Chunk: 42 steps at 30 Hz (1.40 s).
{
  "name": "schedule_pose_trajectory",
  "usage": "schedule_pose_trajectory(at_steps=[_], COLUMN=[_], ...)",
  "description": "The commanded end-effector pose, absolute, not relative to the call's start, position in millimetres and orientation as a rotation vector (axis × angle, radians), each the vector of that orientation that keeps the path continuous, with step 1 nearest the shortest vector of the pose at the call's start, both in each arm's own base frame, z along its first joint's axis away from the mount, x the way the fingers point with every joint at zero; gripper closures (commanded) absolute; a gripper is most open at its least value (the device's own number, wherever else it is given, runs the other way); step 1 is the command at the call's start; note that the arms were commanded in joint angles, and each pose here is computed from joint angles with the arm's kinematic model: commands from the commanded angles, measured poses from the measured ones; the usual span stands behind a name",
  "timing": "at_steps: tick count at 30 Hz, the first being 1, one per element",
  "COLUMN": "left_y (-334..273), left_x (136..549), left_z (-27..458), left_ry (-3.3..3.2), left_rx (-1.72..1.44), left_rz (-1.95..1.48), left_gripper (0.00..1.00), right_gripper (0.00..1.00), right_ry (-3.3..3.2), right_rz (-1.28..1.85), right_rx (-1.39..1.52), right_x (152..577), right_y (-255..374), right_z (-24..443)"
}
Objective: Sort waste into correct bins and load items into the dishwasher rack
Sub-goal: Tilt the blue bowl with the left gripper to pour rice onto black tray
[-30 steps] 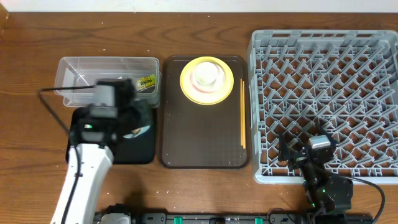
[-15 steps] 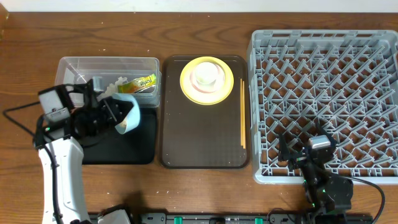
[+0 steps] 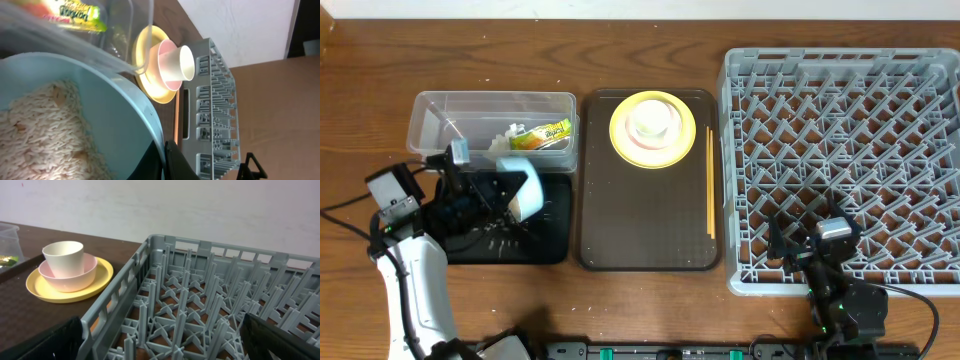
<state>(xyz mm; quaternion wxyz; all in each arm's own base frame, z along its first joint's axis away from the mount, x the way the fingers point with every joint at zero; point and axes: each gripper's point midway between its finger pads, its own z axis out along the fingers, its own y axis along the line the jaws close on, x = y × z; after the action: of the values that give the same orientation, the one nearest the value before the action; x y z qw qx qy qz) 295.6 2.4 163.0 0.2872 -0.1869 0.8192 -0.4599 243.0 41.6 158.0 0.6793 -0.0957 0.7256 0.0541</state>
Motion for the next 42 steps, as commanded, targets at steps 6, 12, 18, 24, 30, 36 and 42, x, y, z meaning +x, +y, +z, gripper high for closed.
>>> schedule_pose_trajectory(at_steps=[6,12,18,24,30,36,42], left_y=[14,36,34,27,25,25,27], left_x=[291,288,286,282,280,280,282], left_z=[187,199,201,214,219,219,221], left_ry=[2.008,1.912,1.899,1.842,1.819,1.821,1.818], left_rx=[-0.435,-0.455,-0.453,-0.401,-0.383,-0.431,-0.417], left_rz=[-1.357,-1.354,-1.383,-1.465,-1.497,-1.530,-1.520], left_gripper=[0.94,0.94,0.94,0.94,0.94,0.94,0.94], right_gripper=[0.01,0.01,0.01,0.01,0.01,0.01,0.01], right_ry=[1.637,1.637,1.637,1.637,1.637,1.637,1.637], right_rz=[0.117,0.117,0.117,0.117,0.117,0.117,0.117], right_rx=[-0.203,-0.203,-0.203,-0.203,-0.203,-0.203,-0.203], right_x=[243,243,243,243,243,243,243], right_y=[40,39,40,40,39,40,40], right_z=[156,156,156,156,156,156,156])
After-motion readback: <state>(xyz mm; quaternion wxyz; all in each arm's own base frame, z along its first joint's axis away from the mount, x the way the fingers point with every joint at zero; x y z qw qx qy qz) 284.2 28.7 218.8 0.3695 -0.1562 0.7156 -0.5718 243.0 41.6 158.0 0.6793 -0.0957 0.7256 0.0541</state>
